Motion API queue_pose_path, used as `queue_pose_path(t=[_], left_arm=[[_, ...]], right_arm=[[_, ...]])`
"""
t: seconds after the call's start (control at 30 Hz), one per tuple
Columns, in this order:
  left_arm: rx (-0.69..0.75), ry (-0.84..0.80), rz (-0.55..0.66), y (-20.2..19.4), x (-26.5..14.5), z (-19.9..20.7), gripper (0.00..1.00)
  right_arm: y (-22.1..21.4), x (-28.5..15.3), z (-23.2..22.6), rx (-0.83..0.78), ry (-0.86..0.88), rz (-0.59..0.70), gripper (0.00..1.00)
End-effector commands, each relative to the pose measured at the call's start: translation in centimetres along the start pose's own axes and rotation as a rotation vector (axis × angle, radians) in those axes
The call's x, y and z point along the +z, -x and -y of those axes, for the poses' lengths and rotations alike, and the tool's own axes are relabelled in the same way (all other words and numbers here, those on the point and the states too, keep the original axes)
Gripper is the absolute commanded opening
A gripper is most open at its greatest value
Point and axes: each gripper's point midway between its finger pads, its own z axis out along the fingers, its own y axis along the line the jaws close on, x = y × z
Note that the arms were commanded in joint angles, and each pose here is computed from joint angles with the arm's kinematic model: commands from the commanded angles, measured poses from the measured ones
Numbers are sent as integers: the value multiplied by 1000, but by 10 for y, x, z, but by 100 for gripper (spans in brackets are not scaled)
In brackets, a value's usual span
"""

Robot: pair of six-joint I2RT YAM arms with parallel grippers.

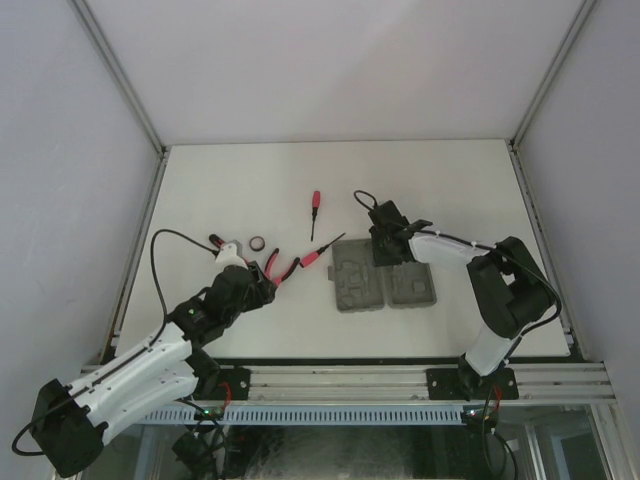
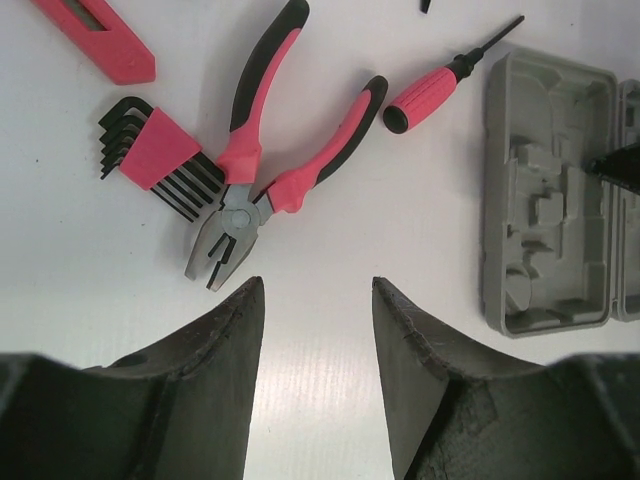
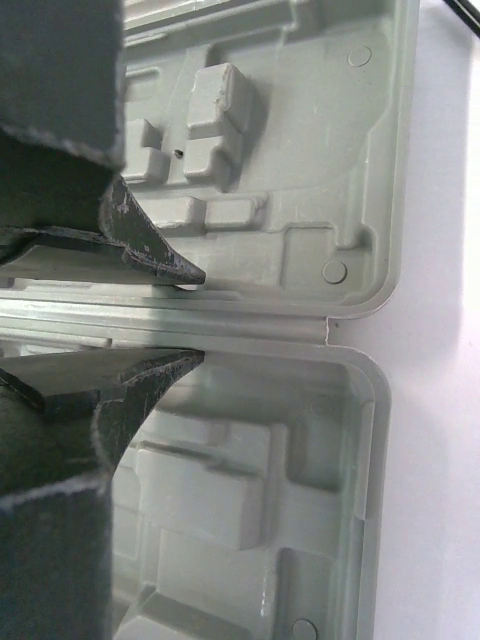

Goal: Sort the tools into containers
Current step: Move the storage box to the center of the board.

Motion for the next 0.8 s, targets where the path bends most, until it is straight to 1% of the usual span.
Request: queue_pose_path(t=[0.0,0.1,0.17,0.27,0.33,0.4,0.5,0.53,0.57,0.6,0.77], left_arm=[[6,-1,9,3,2,-1,52],[7,0,3,2,3,0,52],[11,2,-1,3,3,0,52],[13,7,-4,3,4,0,52],[20,1,-8,4,4,1,48],[33,-12,-9,7,3,5,47],[61,-12,-4,13,1,8,53],[71,-9,2,16,-1,9,55],[82,-2,7,19,-2,9,60],[92,7,10,21,-3,8,62],[136,35,27,33,-7,8,64]], right_arm=[[21,3,-4,117,19,41,11],[26,6,-6,118,15,41,11],[29,7,-7,113,15,42,13],[33,3,-9,108,19,49,19],[36,-2,-11,112,28,59,25],[38,-7,-11,109,34,67,30],[40,-17,-10,105,35,80,36],[41,-21,-10,101,38,86,37],[43,-26,-11,97,44,94,39],[43,-31,-12,94,50,101,40],[44,-58,-14,78,70,150,45]])
